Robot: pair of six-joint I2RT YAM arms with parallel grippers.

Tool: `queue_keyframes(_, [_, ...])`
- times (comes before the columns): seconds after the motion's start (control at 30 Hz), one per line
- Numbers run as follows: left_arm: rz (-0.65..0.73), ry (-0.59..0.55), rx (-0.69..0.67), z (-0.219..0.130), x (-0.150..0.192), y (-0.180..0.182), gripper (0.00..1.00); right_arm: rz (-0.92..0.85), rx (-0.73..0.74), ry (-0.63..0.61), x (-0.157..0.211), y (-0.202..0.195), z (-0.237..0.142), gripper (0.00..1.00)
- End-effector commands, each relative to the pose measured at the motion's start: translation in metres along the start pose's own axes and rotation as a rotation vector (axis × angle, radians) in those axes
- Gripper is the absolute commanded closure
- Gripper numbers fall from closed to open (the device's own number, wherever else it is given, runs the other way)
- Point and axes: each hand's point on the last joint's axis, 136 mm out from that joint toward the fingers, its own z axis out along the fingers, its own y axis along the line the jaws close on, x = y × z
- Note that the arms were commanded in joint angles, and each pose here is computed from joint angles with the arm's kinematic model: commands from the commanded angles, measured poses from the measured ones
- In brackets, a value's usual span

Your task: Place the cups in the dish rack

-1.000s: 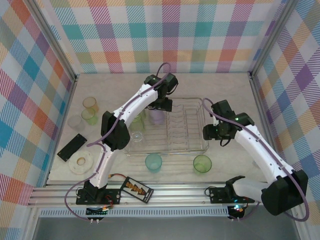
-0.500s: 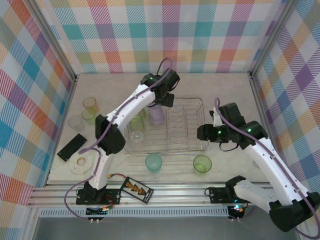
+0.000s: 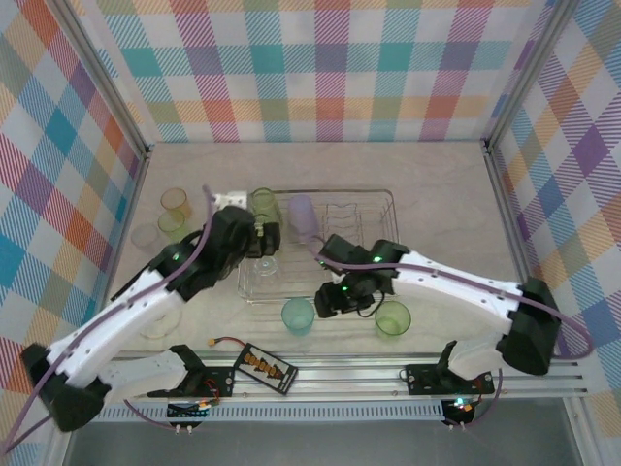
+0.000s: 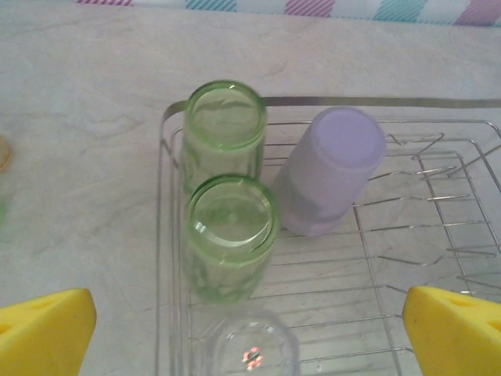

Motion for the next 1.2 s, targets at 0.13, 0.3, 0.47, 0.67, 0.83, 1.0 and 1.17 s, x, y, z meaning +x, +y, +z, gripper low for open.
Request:
queue_keyframes(0.13, [-0.097,-0.065,-0.071,-0.017,0.026,0.045,0.00,-0.037,0.002,0.013,-0.017,0.037,0.034,0.45])
queue_keyframes(0.3, [-0.103,-0.076,-0.102,-0.028,0.039,0.065,0.00,-0.077,0.053,0.041,-0.019,0.047,0.050,0.50])
queue_keyframes(0.47, [-0.105,-0.089,-0.123,-0.032,0.044,0.075,0.00,-0.095,0.127,0.061,-0.018,0.045,0.060,0.58])
queue_keyframes(0.67, [-0.105,-0.074,-0.135,-0.029,0.050,0.077,0.00,-0.108,0.220,0.080,-0.016,0.033,0.063,0.77])
queue_keyframes(0.83, [-0.112,-0.057,-0.170,-0.025,0.056,0.082,0.00,-0.115,0.241,0.100,-0.013,0.030,0.062,0.94])
queue_keyframes(1.0, [-0.160,-0.075,-0.218,-0.031,0.056,0.095,0.00,-0.226,0.127,0.127,-0.009,0.048,0.046,1.00])
queue_keyframes(1.17, [-0.221,-0.098,-0.154,-0.036,0.043,0.087,0.00,-0.341,-0.108,0.129,-0.006,0.070,0.004,1.00])
